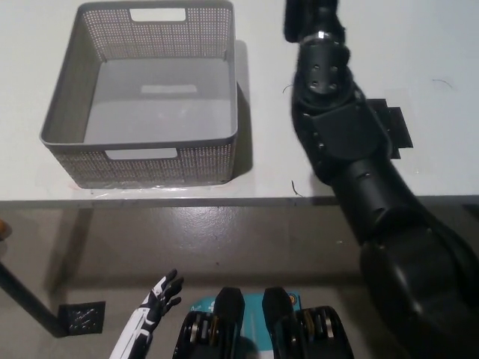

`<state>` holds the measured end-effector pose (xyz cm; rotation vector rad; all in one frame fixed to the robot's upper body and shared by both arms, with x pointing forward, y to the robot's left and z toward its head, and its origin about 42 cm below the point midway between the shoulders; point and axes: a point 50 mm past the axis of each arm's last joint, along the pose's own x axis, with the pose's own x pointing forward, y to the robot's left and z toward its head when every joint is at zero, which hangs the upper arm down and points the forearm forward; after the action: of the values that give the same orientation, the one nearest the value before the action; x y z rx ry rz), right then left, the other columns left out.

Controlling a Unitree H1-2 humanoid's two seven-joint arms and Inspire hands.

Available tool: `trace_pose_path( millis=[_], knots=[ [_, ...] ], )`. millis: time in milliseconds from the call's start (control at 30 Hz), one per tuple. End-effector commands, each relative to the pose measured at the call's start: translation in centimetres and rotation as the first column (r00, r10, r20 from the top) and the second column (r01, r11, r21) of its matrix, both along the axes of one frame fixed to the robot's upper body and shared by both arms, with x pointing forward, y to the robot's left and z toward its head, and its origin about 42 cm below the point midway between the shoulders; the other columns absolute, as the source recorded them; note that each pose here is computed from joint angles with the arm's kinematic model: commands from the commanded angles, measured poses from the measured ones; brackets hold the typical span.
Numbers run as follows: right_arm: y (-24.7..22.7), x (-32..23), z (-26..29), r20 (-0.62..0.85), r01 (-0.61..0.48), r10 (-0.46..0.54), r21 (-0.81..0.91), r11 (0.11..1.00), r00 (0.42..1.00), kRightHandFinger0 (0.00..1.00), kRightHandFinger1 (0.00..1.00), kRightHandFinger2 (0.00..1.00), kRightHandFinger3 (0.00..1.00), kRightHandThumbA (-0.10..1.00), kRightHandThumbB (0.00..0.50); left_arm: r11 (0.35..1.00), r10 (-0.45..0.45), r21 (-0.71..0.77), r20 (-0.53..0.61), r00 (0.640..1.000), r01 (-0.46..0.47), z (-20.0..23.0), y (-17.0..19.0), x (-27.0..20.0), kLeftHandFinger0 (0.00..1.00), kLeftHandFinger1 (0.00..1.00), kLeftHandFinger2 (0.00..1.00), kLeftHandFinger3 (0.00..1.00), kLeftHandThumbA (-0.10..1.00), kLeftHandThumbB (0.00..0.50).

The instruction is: Use the right hand to pick up a electric screw driver and put it into a container on the left side

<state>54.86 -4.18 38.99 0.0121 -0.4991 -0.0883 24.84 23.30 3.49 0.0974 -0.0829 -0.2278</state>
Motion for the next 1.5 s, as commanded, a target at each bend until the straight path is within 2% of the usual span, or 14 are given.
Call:
trace_pose_path(
  millis=[0,267,567,767,933,1033,1133,1200,1233,1267,1300,1333,1400,1467],
  knots=[
    [5.4,-2.4,7.6,0.165,-0.102,0.107,-0.041,0.994,0.981,0.00,0.09,0.55,0.66,-0.10,0.111,1.000,-0.019,0.017,0.033,0.999,0.018,0.8,0.1,0.2,1.00,1.00,1.00,1.00,1.00,0.243],
    [10.5,-4.1,6.0,0.101,-0.199,0.206,-0.073,0.977,0.973,0.00,0.11,0.56,0.64,-0.10,0.106,0.999,-0.045,0.028,0.034,0.998,0.044,0.9,-0.6,0.2,1.00,1.00,1.00,1.00,1.00,0.247],
    [12.7,-3.4,0.7,-0.083,-0.245,0.237,-0.105,0.964,0.968,0.00,0.04,0.48,0.38,-0.10,0.113,0.996,-0.064,0.057,0.045,0.997,0.062,1.5,-0.8,0.8,1.00,1.00,1.00,1.00,1.00,0.298],
    [11.0,-2.4,-4.4,-0.219,-0.214,0.178,-0.154,0.965,0.959,0.00,0.12,0.62,0.51,-0.10,0.112,0.996,-0.076,0.058,0.036,0.996,0.074,1.8,-0.8,0.7,1.00,1.00,1.00,1.00,1.00,0.369],
    [9.8,-2.1,-6.4,-0.261,-0.200,0.151,-0.172,0.965,0.953,0.00,0.22,0.73,0.67,-0.10,0.096,0.995,-0.087,0.048,0.039,0.995,0.085,2.0,-1.0,1.0,1.00,1.00,1.00,1.00,1.00,0.364],
    [9.4,-2.1,-7.7,-0.281,-0.192,0.133,-0.193,0.962,0.951,0.00,0.21,0.71,0.65,-0.10,0.104,0.995,-0.092,0.052,0.043,0.995,0.090,1.9,-1.0,1.0,1.00,1.00,1.00,1.00,1.00,0.363],
    [8.9,-2.1,-8.8,-0.306,-0.187,0.123,-0.190,0.964,0.944,0.00,0.22,0.67,0.46,-0.10,0.148,0.994,-0.097,0.050,0.046,0.994,0.094,2.0,-1.0,0.9,1.00,1.00,1.00,1.00,1.00,0.351],
    [8.7,-2.1,-9.1,-0.309,-0.188,0.120,-0.200,0.962,0.944,0.02,0.30,0.72,0.53,-0.10,0.169,0.994,-0.098,0.051,0.045,0.994,0.096,2.0,-0.9,1.0,1.00,1.00,1.00,1.00,1.00,0.360],
    [8.5,-2.0,-9.2,-0.318,-0.204,0.133,-0.200,0.958,0.939,0.18,0.47,0.83,0.67,0.03,0.185,0.994,-0.100,0.056,0.047,0.994,0.097,2.1,-0.9,1.0,1.00,1.00,1.00,1.00,1.00,0.362],
    [8.4,-1.9,-9.2,-0.318,-0.220,0.145,-0.215,0.952,0.937,0.28,0.48,0.72,0.70,0.18,0.212,0.993,-0.101,0.058,0.048,0.994,0.099,2.1,-0.9,1.1,1.00,1.00,1.00,1.00,1.00,0.361],
    [8.3,-1.7,-9.1,-0.329,-0.263,0.180,-0.227,0.938,0.927,0.49,0.72,0.96,0.94,0.26,0.232,0.993,-0.105,0.057,0.050,0.993,0.102,2.2,-0.9,1.3,1.00,1.00,1.00,1.00,1.00,0.355],
    [8.1,-1.6,-9.2,-0.341,-0.308,0.220,-0.229,0.923,0.914,0.88,1.00,1.00,1.00,0.39,0.251,0.993,-0.109,0.056,0.051,0.993,0.106,2.2,-0.9,1.3,1.00,1.00,1.00,1.00,1.00,0.352],
    [7.9,-1.4,-9.3,-0.355,-0.352,0.262,-0.219,0.910,0.898,1.00,1.00,1.00,1.00,0.50,0.300,0.992,-0.111,0.062,0.051,0.992,0.108,2.2,-0.9,1.3,1.00,1.00,1.00,1.00,1.00,0.353],
    [7.6,-1.3,-9.4,-0.360,-0.367,0.265,-0.252,0.896,0.894,1.00,1.00,1.00,1.00,0.62,0.320,0.992,-0.113,0.058,0.052,0.992,0.110,2.2,-1.0,1.3,1.00,1.00,1.00,1.00,1.00,0.355]
  ],
)
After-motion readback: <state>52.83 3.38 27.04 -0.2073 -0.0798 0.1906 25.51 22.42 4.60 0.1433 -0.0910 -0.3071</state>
